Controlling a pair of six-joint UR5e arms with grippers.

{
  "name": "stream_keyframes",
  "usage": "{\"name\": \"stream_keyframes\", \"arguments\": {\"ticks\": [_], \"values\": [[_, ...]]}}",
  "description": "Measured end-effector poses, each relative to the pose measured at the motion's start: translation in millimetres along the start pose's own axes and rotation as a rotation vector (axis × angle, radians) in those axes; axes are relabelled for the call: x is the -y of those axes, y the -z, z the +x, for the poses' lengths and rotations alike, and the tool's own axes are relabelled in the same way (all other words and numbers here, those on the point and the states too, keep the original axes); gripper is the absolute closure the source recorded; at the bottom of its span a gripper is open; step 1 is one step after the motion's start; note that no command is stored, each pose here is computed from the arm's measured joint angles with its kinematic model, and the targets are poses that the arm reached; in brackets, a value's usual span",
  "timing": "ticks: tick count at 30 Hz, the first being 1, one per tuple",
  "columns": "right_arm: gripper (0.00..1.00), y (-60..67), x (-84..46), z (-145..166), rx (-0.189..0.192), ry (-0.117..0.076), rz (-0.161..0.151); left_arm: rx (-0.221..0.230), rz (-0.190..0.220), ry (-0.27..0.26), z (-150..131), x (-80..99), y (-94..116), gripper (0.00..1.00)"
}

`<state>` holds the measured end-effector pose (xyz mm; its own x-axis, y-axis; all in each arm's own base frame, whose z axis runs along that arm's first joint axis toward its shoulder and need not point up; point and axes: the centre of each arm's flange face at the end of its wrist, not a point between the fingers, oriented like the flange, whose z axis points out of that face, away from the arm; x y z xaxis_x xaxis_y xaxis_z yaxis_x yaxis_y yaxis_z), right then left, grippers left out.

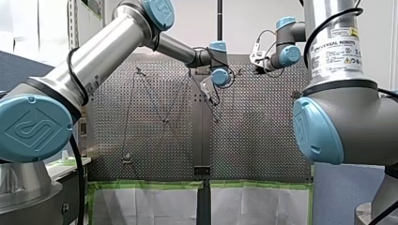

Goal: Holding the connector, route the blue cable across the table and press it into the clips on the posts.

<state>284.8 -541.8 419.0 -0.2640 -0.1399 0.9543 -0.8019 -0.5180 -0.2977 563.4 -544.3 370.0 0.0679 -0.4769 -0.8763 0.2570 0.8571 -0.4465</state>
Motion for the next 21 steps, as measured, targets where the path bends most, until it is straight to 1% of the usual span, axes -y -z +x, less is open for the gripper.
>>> {"name": "stream_keyframes", "arguments": {"ticks": [5, 14, 17, 21], "values": [[1.00, 0.0, 0.2, -0.2, 0.000, 0.000, 0.000, 0.002, 0.003, -0.001, -2.3, -6.2, -5.1, 0.00], [1.00, 0.0, 0.2, 0.0, 0.000, 0.000, 0.000, 0.001, 0.015, -0.001, -2.9, -7.3, -7.1, 0.00], [1.00, 0.1, -0.5, 0.5, -0.001, 0.000, -0.002, -0.001, 0.013, 0.001, -0.5, 1.1, -0.8, 0.00], [1.00, 0.1, -0.1, 0.4, -0.001, 0.000, 0.000, -0.002, 0.013, 0.001, -0.4, 0.5, -1.0, 0.00]]}}
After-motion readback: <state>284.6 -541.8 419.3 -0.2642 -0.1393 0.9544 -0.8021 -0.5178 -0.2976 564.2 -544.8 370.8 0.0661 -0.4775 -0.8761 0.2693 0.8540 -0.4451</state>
